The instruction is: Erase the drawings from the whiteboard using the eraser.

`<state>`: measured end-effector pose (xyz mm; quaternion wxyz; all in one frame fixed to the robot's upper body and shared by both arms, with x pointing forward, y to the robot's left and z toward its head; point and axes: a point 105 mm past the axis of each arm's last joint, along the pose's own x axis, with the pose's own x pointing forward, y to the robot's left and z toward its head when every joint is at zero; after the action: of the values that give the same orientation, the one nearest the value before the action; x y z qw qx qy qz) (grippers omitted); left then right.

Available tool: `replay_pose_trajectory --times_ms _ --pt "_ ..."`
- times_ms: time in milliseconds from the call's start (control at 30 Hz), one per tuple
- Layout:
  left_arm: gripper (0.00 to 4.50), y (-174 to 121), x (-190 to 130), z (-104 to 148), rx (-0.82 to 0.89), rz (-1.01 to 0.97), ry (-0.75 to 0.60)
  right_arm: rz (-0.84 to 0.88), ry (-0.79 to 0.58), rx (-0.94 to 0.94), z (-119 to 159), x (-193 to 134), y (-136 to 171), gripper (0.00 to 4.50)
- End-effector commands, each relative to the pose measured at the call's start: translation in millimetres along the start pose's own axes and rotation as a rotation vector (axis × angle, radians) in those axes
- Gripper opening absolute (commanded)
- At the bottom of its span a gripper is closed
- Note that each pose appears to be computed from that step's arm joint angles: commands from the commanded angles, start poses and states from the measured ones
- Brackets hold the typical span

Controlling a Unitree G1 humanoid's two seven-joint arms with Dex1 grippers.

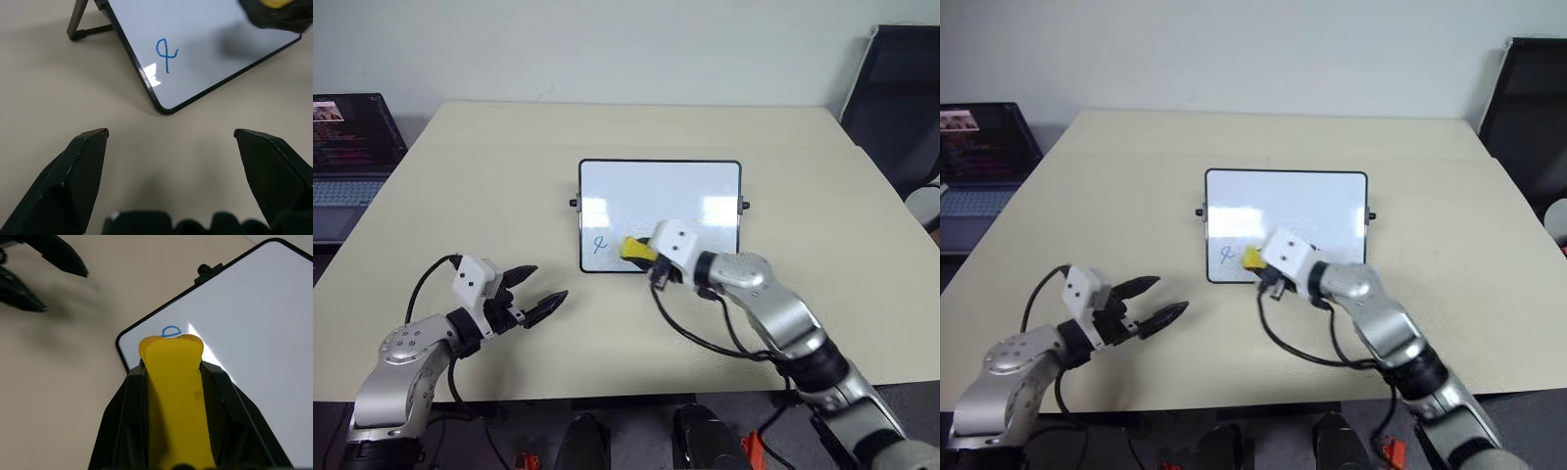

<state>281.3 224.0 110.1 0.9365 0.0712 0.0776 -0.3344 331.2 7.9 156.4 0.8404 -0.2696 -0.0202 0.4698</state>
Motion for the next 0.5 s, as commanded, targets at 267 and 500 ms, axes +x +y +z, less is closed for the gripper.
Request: replay_pose_trajectory --times_ms 267,500 --pt "4.5 -4 7 15 0.054 -0.042 -0.03 -0.112 0.017 -0.231 16 44 -25 1.11" --pt "4.5 -8 9 19 0.056 -0.051 -0.035 0.06 0.129 -0.344 -8 53 4 1.11"
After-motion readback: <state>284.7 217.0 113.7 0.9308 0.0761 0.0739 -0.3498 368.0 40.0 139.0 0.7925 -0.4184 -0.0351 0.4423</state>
